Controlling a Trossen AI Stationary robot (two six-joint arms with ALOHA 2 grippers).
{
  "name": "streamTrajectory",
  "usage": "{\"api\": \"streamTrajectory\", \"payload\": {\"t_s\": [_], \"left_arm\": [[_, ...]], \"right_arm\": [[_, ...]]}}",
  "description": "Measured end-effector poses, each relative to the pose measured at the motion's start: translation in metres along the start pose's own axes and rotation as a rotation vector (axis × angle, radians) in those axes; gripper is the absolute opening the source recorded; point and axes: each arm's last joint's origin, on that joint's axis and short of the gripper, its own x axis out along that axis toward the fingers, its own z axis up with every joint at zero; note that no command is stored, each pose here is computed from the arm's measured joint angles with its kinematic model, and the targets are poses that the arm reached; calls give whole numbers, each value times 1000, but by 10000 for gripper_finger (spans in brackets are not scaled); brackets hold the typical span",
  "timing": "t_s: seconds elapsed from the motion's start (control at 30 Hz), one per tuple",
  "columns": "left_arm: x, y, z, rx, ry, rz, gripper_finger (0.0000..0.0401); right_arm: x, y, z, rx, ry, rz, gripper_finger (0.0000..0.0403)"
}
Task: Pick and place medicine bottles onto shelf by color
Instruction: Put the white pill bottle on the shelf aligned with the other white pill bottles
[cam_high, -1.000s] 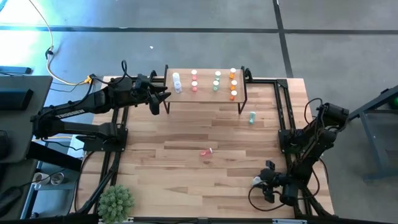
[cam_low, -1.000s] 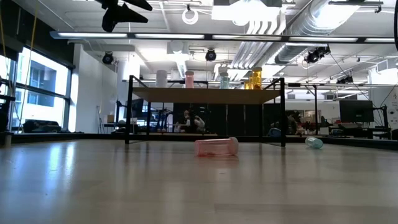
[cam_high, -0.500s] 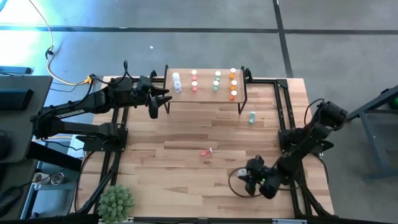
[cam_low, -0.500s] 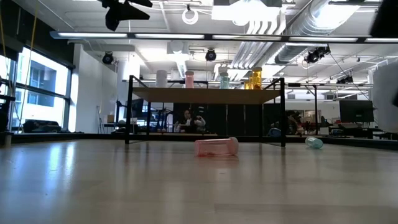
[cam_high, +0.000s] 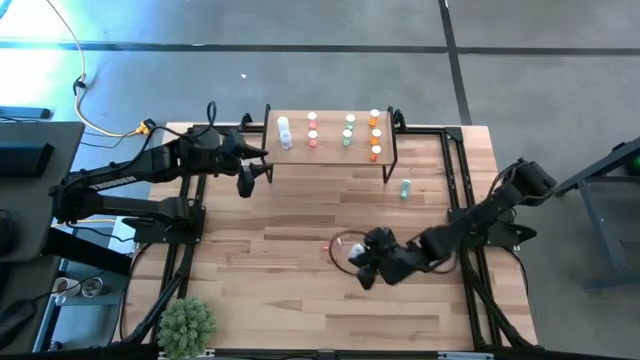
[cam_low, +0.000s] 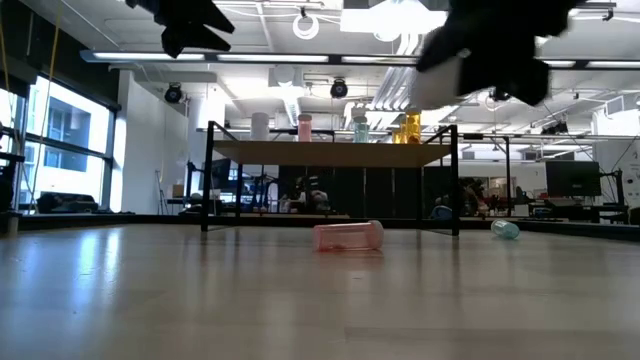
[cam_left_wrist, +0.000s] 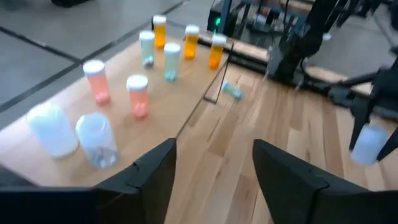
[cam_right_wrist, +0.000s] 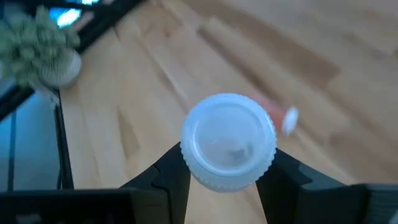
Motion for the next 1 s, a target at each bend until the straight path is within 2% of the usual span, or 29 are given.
{"api": "streamTrajectory", "payload": {"t_s": [0.13,0.27,0.53,0.7,1.0], "left_arm": [[0,1,-4,2,36,25,238],[0,1,-4,16,40,0,261],[-1,-5,-4,40,63,-180,260],[0,-7,-3,41,52,-247,260],[14,-21,0,60,27,-318,259]], "right_arm": [[5,3,29,11,-57,-7,135],[8,2,55,19,-104,-19,135],[13,-4,105,61,-142,7,135],[10,-3,131,73,-161,49,135],[0,-2,170,17,-203,121,135]]}}
